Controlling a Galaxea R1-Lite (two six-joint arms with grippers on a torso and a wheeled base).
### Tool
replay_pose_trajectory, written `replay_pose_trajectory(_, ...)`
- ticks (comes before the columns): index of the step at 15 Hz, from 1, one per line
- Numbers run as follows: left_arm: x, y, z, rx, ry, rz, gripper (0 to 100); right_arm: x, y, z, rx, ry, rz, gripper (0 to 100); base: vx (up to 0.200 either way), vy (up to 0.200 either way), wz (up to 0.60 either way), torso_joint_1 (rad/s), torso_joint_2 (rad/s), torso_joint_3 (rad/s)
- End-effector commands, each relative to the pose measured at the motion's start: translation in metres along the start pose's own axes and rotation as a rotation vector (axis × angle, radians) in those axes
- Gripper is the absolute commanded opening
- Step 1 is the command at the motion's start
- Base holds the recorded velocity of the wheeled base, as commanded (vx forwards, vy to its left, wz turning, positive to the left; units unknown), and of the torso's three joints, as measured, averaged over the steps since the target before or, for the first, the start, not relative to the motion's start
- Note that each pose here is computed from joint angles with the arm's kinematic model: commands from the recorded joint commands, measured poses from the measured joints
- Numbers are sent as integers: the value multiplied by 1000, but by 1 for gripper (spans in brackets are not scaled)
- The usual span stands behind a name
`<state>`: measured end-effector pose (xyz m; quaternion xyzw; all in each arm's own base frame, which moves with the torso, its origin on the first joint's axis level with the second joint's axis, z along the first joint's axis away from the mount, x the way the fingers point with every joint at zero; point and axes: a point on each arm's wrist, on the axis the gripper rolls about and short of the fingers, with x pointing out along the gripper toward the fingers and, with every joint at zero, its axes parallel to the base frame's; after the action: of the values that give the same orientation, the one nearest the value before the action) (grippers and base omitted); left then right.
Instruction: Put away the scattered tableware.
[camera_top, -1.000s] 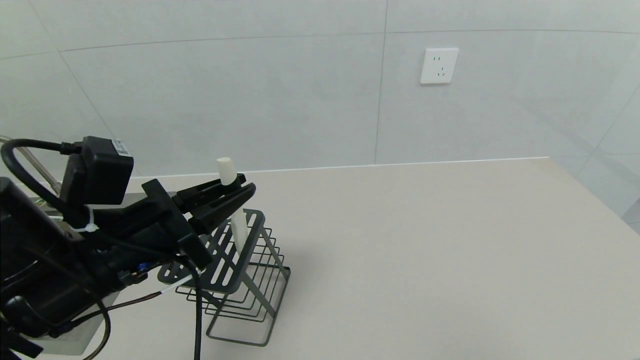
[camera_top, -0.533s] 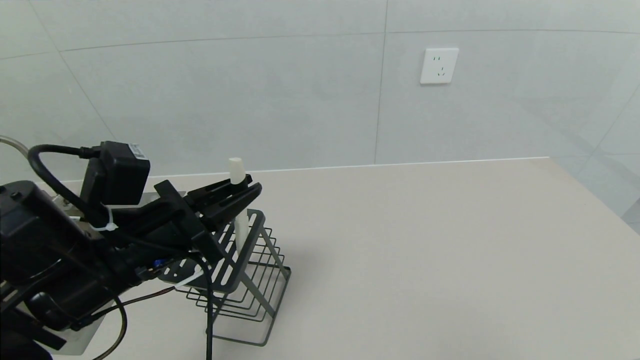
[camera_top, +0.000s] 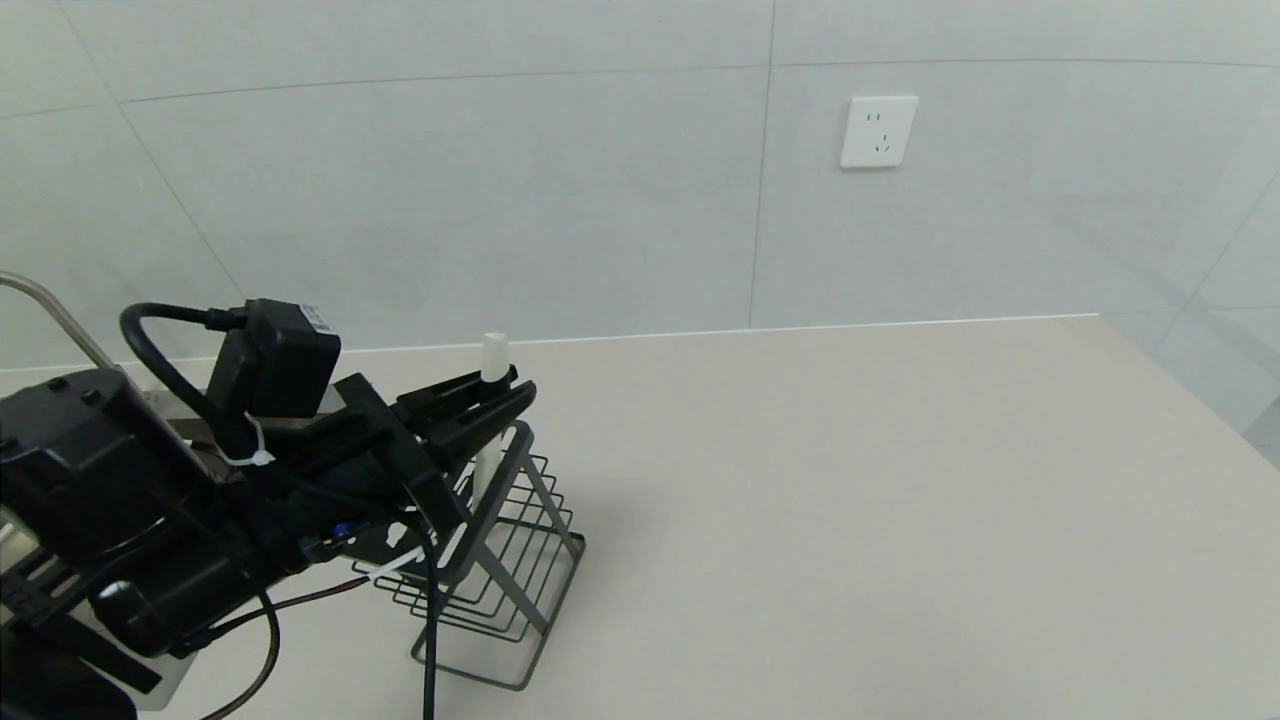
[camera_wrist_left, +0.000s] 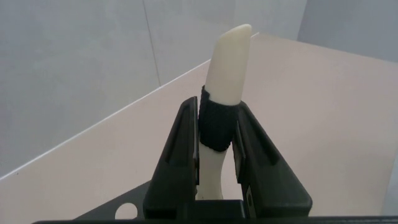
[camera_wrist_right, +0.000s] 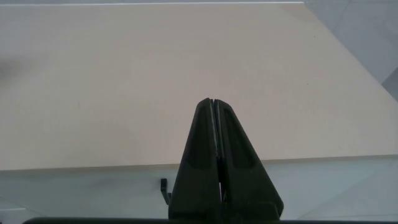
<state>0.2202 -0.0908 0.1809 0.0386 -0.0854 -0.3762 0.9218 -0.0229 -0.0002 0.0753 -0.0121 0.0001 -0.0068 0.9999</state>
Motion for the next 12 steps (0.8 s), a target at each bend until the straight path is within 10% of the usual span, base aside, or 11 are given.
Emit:
replay_pose_trajectory(1,0,1,-2,-3,8,2,0,0,0,0,0,2,0,0,0,0,0,0,0,0)
replay_pose_trajectory(12,-6,-2,-16,-20,45,3,0,0,0,0,1,2,0,0,0,0,0,0,0,0)
